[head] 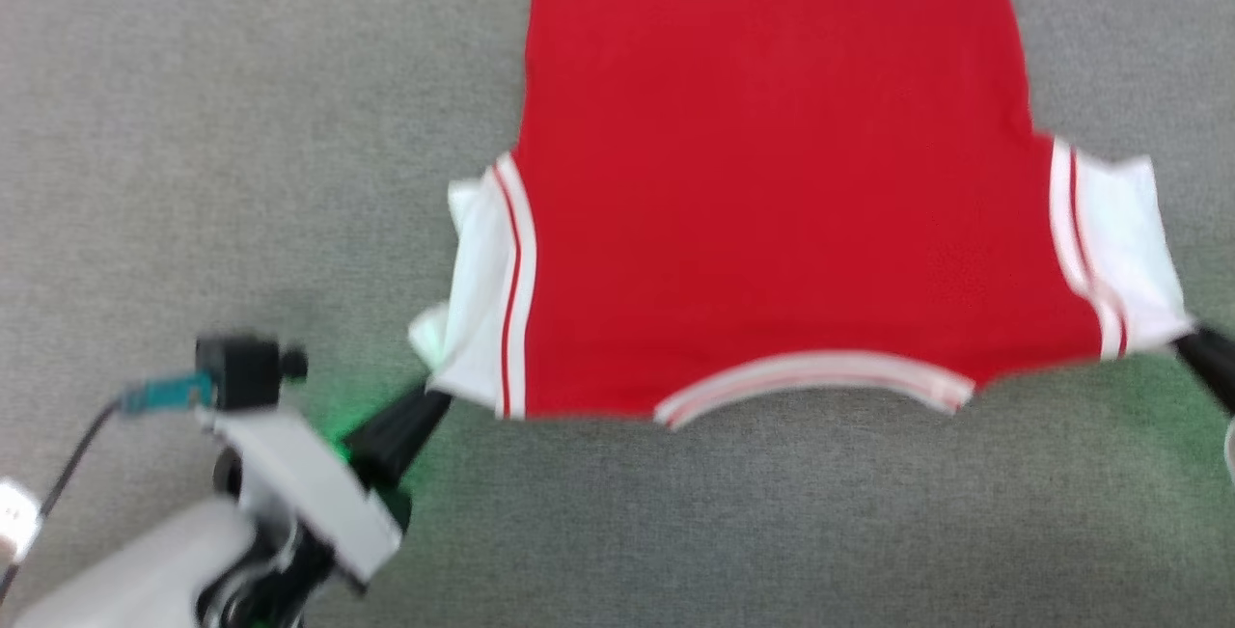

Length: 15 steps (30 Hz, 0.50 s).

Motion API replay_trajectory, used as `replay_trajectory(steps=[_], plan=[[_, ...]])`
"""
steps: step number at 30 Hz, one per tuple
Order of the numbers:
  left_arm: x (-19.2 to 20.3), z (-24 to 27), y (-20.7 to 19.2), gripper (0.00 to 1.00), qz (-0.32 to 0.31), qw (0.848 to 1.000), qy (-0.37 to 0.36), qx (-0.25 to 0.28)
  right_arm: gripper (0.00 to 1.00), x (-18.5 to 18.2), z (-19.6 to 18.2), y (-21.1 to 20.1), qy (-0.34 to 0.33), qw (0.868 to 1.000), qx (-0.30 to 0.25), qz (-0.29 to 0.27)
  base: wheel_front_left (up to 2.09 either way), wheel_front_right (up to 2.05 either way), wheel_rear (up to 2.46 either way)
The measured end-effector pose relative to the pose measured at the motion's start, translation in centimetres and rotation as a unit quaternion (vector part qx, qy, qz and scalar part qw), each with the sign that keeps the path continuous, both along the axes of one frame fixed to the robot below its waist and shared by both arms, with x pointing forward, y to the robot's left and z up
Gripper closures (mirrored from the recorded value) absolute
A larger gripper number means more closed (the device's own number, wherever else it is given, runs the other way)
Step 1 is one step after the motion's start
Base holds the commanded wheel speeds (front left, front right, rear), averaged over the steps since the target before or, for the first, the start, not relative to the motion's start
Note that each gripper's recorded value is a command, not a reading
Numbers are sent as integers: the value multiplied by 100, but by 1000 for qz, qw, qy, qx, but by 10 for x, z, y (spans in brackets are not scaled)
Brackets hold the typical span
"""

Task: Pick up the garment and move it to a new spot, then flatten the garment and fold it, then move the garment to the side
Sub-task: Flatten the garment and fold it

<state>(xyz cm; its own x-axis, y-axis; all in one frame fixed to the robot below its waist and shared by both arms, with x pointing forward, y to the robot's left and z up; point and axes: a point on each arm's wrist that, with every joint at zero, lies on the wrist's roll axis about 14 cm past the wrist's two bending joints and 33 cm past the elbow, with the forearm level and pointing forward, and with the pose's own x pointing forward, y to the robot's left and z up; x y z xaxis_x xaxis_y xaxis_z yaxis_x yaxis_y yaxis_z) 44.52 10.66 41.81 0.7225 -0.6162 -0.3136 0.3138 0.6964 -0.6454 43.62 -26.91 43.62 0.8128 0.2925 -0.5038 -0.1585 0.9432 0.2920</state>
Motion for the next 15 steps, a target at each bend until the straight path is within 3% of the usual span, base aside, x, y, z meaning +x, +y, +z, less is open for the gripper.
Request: replay_trajectory(steps=[9, 15], plan=[[-58, 6, 17, 100, -8, 999, 27, 17, 100, -66, -14, 5, 75, 997, 11, 21, 0, 0, 0], [-74, 12, 18, 100, -3, 999, 39, 13, 100, -98, -15, 5, 108, 994, 5, 30, 0, 0, 0]])
